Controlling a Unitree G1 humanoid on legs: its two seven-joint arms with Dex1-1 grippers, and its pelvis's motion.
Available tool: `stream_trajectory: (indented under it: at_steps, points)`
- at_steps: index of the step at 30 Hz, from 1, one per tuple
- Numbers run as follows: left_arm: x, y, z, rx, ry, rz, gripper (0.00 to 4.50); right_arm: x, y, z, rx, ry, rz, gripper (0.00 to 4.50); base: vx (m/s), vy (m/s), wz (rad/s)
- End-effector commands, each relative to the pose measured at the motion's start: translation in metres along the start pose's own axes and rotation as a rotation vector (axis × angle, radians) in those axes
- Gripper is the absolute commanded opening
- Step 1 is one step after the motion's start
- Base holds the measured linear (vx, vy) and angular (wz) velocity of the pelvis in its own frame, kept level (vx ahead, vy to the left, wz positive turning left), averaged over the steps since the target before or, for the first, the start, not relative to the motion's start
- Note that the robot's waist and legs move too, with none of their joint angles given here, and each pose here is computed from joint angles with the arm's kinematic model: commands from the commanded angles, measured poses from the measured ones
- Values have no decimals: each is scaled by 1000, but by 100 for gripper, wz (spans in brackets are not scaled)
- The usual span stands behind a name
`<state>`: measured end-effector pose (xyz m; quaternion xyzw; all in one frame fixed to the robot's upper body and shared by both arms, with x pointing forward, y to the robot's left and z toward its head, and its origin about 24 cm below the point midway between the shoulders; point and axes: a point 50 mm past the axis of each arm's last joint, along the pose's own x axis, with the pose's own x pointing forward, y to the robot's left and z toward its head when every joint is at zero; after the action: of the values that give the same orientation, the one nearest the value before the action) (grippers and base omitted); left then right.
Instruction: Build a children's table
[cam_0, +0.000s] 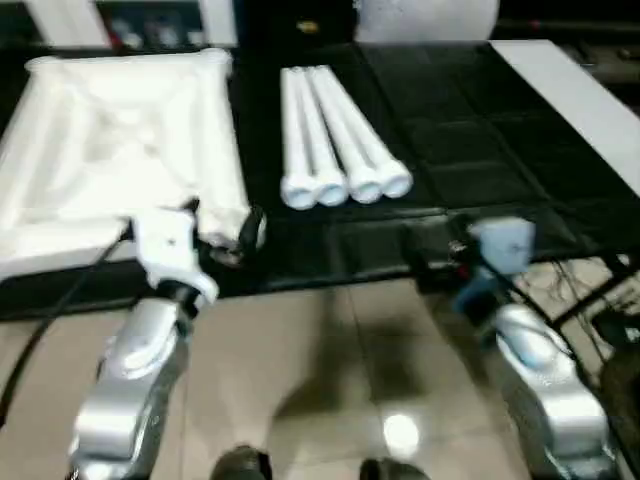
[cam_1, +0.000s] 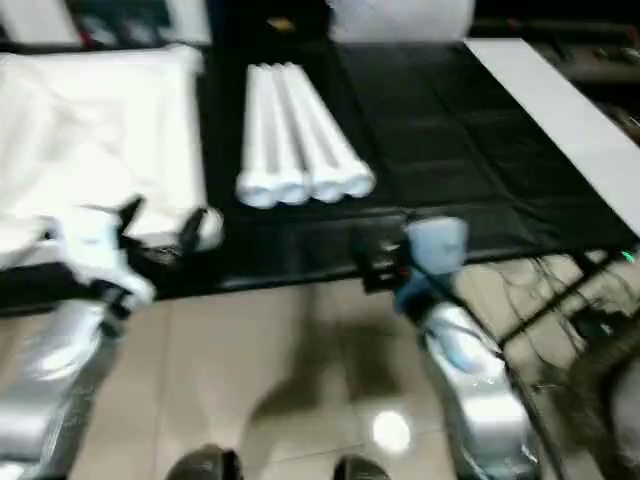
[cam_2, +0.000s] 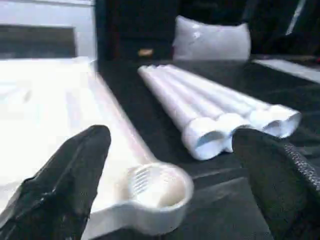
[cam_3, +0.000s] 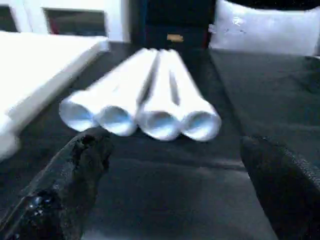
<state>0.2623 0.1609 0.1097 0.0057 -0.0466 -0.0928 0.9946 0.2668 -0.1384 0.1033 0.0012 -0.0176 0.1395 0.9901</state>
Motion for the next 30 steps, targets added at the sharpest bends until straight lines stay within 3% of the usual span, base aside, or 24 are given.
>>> stream_trajectory:
  at_steps: [1,5,14,21,30]
  points:
    - [4,-7,-3,8,22,-1,444,2,-3,1,-4,5,-26,450,-63,142,3]
    - [11,-11,-4,26,19,-8,444,11,2,3,0,-11,-22,450,-73,79,4]
    - [21,3,-7,159,51,84,444,14,3,-4,-8,13,-30,450,-62,-24,-1]
    - [17,-3,-6,149,57,57,444,10,2,-14,40,59,-57,450,-30,-163,46]
    - [9,1,-15,141,104,61,444,1,2,-25,37,114,-62,450,13,-85,-2]
